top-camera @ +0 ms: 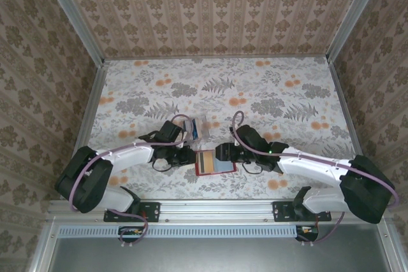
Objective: Put the credit cards into the card holder
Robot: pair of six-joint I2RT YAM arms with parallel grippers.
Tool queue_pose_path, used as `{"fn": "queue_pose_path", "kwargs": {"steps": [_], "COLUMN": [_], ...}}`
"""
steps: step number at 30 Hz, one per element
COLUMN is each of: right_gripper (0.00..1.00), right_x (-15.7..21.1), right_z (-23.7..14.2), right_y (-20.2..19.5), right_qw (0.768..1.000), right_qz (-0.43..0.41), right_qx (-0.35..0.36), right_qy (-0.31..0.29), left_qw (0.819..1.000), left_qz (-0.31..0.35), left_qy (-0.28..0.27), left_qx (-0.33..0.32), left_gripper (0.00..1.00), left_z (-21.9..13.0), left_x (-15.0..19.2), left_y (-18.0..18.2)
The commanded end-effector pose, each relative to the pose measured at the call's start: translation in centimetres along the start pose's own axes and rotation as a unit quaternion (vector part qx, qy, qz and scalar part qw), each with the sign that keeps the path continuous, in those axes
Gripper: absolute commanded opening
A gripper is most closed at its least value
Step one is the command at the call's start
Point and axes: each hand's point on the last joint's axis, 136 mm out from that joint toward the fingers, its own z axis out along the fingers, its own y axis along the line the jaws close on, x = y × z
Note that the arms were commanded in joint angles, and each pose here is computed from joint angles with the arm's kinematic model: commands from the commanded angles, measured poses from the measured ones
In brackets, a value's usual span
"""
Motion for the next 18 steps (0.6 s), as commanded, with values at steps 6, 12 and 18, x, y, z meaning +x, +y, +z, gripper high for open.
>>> {"fn": "queue_pose_path", "kwargs": {"steps": [6,12,18], "right_gripper": [0.54,0.44,0.37], "right_x": [3.5,3.7,3.6], "right_z": [2.0,2.9,3.6], "right_y": [-4.2,-4.1,-3.5], "right_qw": [0.994,0.992,0.992], "right_qz": [0.003,-0.001,-0.004], "right_qx": [0.093,0.097,0.089], "right_qy": [0.063,0.077,0.085], "left_qw": [1.000,1.000,1.000], "left_qz": [-0.006,-0.010,-0.012], "left_qy": [0.002,0.005,0.006], "left_qx": [0.007,0.009,0.012], "left_gripper": [0.20,0.20,0.20], "left_z": [0.0,0.2,0.3], "left_x": [-0.1,0.0,0.0], "left_y": [-0.1,0.0,0.0]}}
